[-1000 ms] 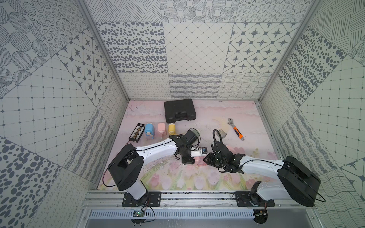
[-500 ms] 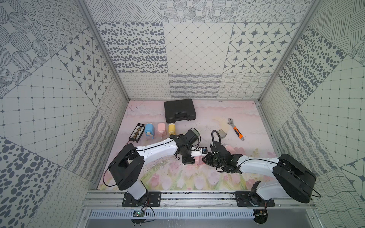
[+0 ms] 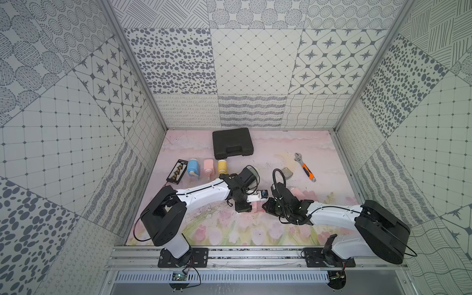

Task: Put the tray back into the pencil sharpener
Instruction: Close the container of the pencil sharpener.

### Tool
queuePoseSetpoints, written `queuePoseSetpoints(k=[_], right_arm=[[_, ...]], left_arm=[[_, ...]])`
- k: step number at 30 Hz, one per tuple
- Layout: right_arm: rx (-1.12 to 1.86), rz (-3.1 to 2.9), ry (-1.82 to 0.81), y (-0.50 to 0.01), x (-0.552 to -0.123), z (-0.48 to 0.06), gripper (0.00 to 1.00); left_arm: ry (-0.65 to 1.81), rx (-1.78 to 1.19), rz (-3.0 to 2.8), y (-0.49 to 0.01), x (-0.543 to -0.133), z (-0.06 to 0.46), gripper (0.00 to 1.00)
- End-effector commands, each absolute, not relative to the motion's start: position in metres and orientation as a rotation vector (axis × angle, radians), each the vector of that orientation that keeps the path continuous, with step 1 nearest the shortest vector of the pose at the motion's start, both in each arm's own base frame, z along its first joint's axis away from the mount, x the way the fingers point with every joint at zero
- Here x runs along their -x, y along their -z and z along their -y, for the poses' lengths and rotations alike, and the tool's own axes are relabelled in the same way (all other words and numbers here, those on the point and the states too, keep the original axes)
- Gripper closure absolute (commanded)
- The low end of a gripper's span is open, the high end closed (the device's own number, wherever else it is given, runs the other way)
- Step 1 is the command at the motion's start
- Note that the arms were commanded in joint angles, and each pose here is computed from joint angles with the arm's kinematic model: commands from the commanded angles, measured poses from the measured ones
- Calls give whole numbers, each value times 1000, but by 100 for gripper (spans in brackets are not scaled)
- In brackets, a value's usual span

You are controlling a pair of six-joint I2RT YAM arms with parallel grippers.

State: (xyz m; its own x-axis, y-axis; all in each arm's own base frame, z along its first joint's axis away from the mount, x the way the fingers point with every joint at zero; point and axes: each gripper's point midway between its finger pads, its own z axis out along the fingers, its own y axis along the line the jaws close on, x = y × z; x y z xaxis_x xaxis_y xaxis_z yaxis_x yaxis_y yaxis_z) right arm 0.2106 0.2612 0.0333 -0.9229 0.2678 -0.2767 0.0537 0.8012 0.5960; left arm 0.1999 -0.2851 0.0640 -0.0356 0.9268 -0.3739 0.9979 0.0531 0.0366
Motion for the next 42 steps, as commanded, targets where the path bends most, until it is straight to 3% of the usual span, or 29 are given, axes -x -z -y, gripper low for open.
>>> queuePoseSetpoints(k=[1,9,18,28,42], right_arm=[[-235,-2595,-961,-49,-218,-281,79],[-239,-2534,-1060,-64,-217,-277,72],[-330,-2540,-840,-60,-223,-236,74],[-176,-2603,-1068,-50,-219,-286,78],[-127,-2606,-1215,-51,-214,-306,79]], left_arm=[[325,-1951,-2099,-59,-196,278,48],[310,-1945,-2101,-57,-199,279,49],[320,-1926,-2100,-57,-199,281,52],[337,-1890,-2096,-58,-202,286,54],[337,-1855,-2081,-61,-204,287,55]])
